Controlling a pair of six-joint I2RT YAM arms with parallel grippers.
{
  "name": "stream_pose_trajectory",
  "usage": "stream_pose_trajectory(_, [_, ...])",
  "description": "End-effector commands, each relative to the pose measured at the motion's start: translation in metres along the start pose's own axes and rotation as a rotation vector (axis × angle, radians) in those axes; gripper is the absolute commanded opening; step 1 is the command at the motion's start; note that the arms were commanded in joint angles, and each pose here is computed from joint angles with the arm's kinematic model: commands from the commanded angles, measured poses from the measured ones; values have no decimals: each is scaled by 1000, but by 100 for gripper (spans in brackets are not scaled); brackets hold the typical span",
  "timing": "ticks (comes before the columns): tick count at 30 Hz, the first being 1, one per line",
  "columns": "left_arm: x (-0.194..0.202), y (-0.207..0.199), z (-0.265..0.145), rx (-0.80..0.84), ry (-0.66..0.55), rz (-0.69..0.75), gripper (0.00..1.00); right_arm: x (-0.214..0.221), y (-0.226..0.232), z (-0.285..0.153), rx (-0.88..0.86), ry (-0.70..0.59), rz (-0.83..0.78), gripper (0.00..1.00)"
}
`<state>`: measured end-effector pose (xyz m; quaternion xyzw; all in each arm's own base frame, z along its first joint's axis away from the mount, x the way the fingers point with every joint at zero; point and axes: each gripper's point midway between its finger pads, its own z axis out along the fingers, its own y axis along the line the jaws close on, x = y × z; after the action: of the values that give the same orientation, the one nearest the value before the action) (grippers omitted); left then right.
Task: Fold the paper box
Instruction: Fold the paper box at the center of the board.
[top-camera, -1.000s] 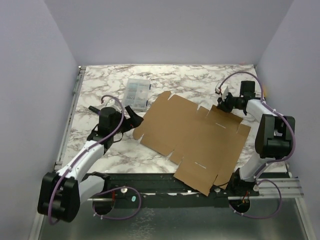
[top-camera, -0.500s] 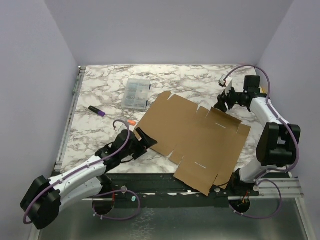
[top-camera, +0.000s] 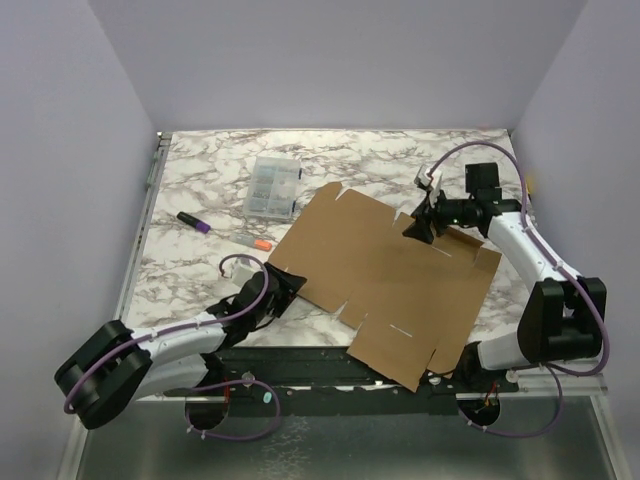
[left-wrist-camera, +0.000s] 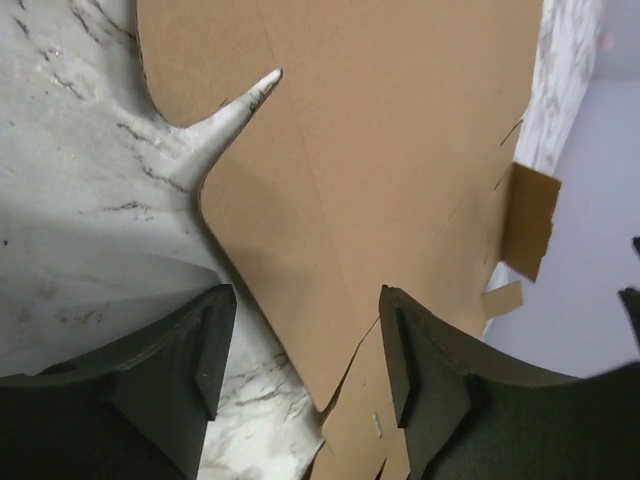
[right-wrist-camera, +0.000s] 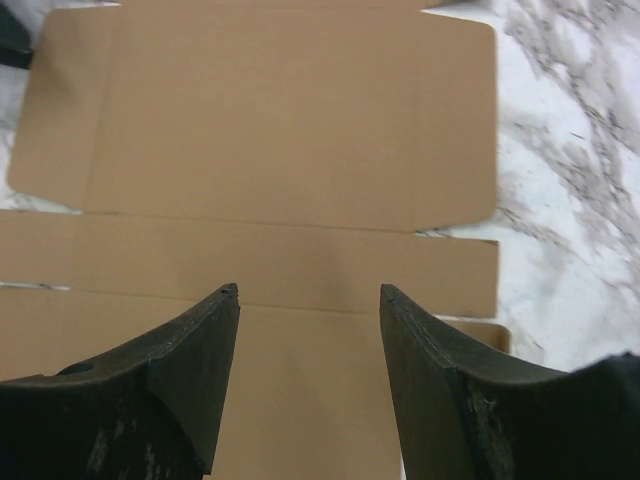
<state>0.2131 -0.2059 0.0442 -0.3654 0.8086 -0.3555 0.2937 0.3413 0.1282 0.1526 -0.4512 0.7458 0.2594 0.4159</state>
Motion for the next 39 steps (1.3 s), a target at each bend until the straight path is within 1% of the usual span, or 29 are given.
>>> stream_pose_trajectory(1, [-15,6,11,18,-103,-77,57,-8,42,6,-114,-31,13,63])
stream_pose_trajectory(5, [-18,0,18,51,-131,-87,38,-11,79,12,-237,-55,-50,64])
stream_pose_trajectory(6, [-18,-4,20,63,-134,-83,31,-11,90,14,-275,-60,-71,65])
stream_pose_trajectory(8, [-19,-16,23,100,-137,-69,9,-8,110,20,-340,-54,-103,67])
stream_pose_trajectory(9, [-18,-24,23,121,-136,-54,1,-6,118,24,-363,-43,-116,67])
stream_pose_trajectory(12, [-22,-61,19,207,-152,18,0,2,135,40,-376,23,-150,68])
stream_pose_trajectory(15, [-31,-102,6,303,-216,89,0,1,137,52,-330,85,-159,68])
stream_pose_trajectory(19, [-41,-137,-8,369,-295,166,0,-22,125,56,-265,68,-98,69])
stream_pose_trajectory(22, [-39,-154,-9,388,-313,245,0,-46,118,55,-239,30,-52,72])
stream_pose_trajectory(24, [-33,-170,-10,412,-318,351,0,-67,107,51,-190,18,5,76])
stream_pose_trajectory(25, [-29,-175,-10,418,-319,412,0,-81,101,45,-182,1,21,77])
stream_pose_trajectory(26, [-25,-179,-9,428,-314,468,0,-96,94,36,-183,-19,1,77])
stream_pose_trajectory(27, [-22,-182,-9,438,-308,533,0,-111,86,26,-169,-32,-31,77])
stream_pose_trajectory(28, [-18,-184,-8,446,-303,599,0,-127,75,16,-141,-48,-100,78])
stream_pose_trajectory(30, [-15,-185,-7,452,-305,713,0,-147,56,-1,-90,-50,-246,87])
stream_pose_trajectory(31, [-16,-184,-7,448,-316,785,0,-154,45,-5,-68,-42,-312,88])
stream_pose_trajectory(33, [-17,-181,-6,443,-330,889,0,-159,30,-8,-70,-24,-412,89])
stream_pose_trajectory(36, [-14,-179,-6,455,-336,1062,0,-148,28,-2,-156,3,-559,90])
stream_pose_trajectory(39, [-10,-178,-7,482,-335,1234,0,-146,31,1,-197,-26,-716,91])
